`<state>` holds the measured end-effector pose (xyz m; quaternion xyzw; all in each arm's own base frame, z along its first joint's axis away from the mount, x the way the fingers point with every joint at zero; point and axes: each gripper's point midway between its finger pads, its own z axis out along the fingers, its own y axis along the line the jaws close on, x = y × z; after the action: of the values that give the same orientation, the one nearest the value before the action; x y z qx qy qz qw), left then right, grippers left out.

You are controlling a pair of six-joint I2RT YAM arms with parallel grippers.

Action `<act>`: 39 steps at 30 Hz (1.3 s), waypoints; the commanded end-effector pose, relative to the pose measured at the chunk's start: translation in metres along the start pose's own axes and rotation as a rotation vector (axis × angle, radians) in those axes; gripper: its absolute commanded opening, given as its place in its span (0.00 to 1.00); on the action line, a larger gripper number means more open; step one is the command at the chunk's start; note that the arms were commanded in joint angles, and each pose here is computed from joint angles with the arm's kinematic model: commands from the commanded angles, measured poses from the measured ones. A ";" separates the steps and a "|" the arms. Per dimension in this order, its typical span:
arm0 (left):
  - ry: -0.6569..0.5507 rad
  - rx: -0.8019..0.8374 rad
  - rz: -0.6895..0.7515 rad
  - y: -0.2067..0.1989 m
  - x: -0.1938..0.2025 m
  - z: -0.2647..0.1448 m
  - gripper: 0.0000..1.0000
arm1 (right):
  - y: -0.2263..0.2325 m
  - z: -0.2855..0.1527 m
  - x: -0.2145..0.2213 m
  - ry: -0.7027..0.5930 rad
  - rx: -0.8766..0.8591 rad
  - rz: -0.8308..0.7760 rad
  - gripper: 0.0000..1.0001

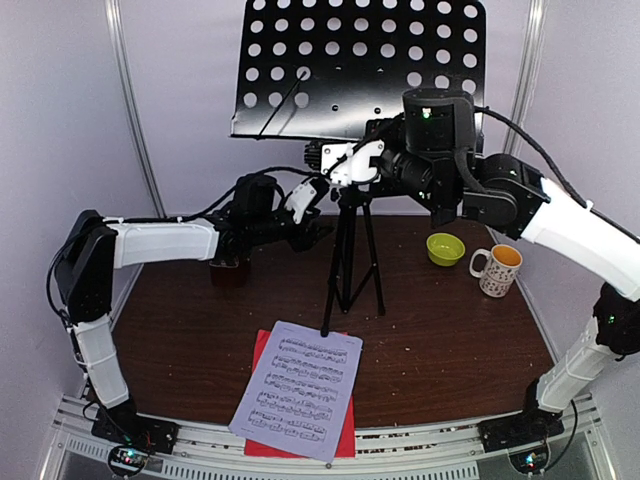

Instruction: Set up the instrument practice props

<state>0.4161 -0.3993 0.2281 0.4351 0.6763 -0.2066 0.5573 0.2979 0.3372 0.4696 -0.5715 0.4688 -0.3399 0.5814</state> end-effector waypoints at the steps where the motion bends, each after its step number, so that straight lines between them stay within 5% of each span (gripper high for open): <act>1: -0.027 -0.045 -0.073 0.010 -0.010 -0.029 0.56 | -0.101 -0.036 0.004 -0.060 0.307 0.297 0.00; 13: -0.107 -0.105 -0.201 0.001 -0.009 -0.099 0.62 | -0.104 -0.037 0.007 0.005 0.382 0.319 0.00; 29: -0.162 0.065 -0.239 -0.045 -0.028 -0.089 0.63 | -0.097 -0.024 0.009 0.036 0.386 0.307 0.00; 39: -0.118 0.058 -0.300 -0.042 -0.026 -0.049 0.62 | -0.093 -0.014 0.010 0.058 0.382 0.301 0.00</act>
<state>0.3390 -0.3826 0.2426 0.3503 0.7015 -0.3187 0.5326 0.3127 0.3505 0.4729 -0.5104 0.4758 -0.3861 0.6034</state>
